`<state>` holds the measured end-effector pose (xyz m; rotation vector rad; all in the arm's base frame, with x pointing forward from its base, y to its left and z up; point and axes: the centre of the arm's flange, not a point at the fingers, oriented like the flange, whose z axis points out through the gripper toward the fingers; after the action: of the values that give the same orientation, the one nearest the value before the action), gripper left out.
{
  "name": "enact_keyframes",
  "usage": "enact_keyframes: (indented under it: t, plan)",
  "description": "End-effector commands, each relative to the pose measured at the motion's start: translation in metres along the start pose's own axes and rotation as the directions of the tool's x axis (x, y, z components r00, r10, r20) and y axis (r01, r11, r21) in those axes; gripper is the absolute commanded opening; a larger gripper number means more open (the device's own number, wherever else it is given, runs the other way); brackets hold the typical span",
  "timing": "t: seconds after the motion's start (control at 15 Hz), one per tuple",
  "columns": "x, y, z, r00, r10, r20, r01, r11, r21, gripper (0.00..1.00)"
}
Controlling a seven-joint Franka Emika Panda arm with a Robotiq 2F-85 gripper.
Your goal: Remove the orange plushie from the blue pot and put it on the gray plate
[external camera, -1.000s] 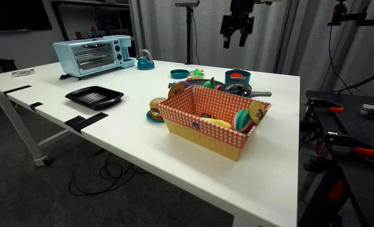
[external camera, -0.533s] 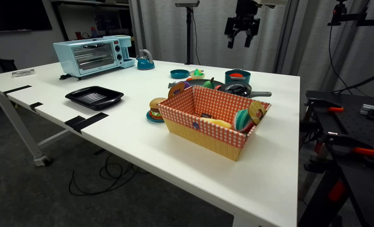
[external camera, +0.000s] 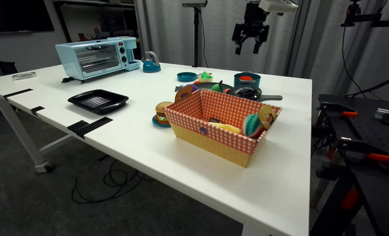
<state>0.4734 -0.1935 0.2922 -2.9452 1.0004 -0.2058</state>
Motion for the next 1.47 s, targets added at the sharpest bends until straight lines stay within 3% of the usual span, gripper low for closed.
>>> enact_keyframes:
  t: [0.0,0.53,1.4]
  plan:
    - [0.0,0.0,0.0,1.0,0.0,0.0,0.0,1.0,0.0,1.0]
    - [0.018,0.001,0.009,1.0,0.002,-0.01,-0.002,0.998,-0.058,1.0]
    - [0.04,0.021,0.053,0.974,0.223,0.031,-0.22,0.972,-0.086,1.0]
